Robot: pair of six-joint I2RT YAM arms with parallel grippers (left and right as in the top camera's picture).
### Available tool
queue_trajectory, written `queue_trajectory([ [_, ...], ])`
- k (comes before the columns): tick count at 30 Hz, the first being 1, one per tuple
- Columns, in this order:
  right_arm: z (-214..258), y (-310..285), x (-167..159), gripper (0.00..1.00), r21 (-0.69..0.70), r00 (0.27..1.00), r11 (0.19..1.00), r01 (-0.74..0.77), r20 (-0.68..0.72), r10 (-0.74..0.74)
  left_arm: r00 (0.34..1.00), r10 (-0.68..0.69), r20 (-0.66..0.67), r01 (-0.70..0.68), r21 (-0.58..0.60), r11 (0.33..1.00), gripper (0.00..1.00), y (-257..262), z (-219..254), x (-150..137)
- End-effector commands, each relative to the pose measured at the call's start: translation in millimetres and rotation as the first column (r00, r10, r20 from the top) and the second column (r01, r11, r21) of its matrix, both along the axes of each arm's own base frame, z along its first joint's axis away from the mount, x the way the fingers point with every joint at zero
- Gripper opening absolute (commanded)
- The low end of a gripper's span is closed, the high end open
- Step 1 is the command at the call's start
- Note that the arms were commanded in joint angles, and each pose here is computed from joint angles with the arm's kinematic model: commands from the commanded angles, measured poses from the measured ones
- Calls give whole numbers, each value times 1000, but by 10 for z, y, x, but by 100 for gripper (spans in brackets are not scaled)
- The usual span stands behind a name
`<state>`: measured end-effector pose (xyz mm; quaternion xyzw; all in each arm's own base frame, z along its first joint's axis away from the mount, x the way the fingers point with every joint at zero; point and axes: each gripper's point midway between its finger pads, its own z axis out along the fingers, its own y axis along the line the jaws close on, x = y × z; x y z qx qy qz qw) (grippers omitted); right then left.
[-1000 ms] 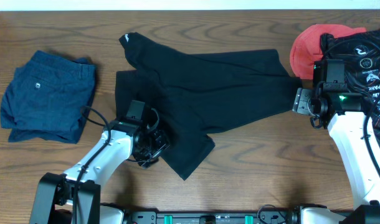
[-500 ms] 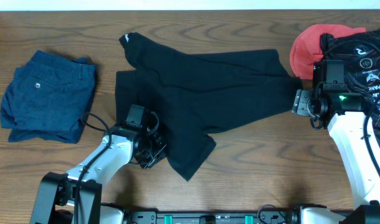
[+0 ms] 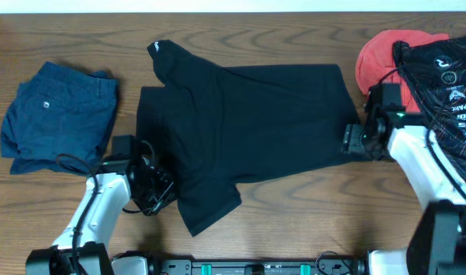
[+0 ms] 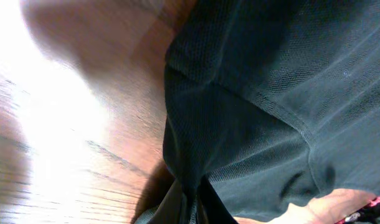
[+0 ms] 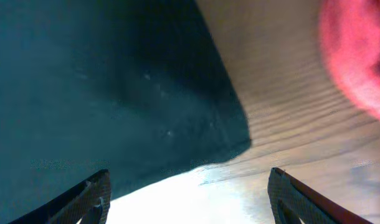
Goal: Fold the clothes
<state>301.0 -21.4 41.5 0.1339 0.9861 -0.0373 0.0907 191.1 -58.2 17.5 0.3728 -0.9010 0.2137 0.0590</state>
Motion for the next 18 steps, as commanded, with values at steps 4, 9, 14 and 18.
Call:
queue_trajectory([
  [4, -373, 10, 10, 78, 31, 997, 997, 70, -17, -70, 998, -55, -8, 55, 76, 996, 6, 152, -30, -76],
  [9, -533, 8, 48, 75, 34, 996, 996, 84, -12, -84, 998, -55, -14, 56, 90, 994, 6, 175, -38, -87],
  [14, -588, 12, -176, 75, 33, 980, 984, 177, -103, -172, 998, -56, -14, 57, 95, 994, 6, 182, -41, -86],
  [18, -590, 4, -241, 65, 25, 970, 976, 215, -125, -210, 998, -59, -13, 59, 94, 994, 6, 182, -41, -86],
])
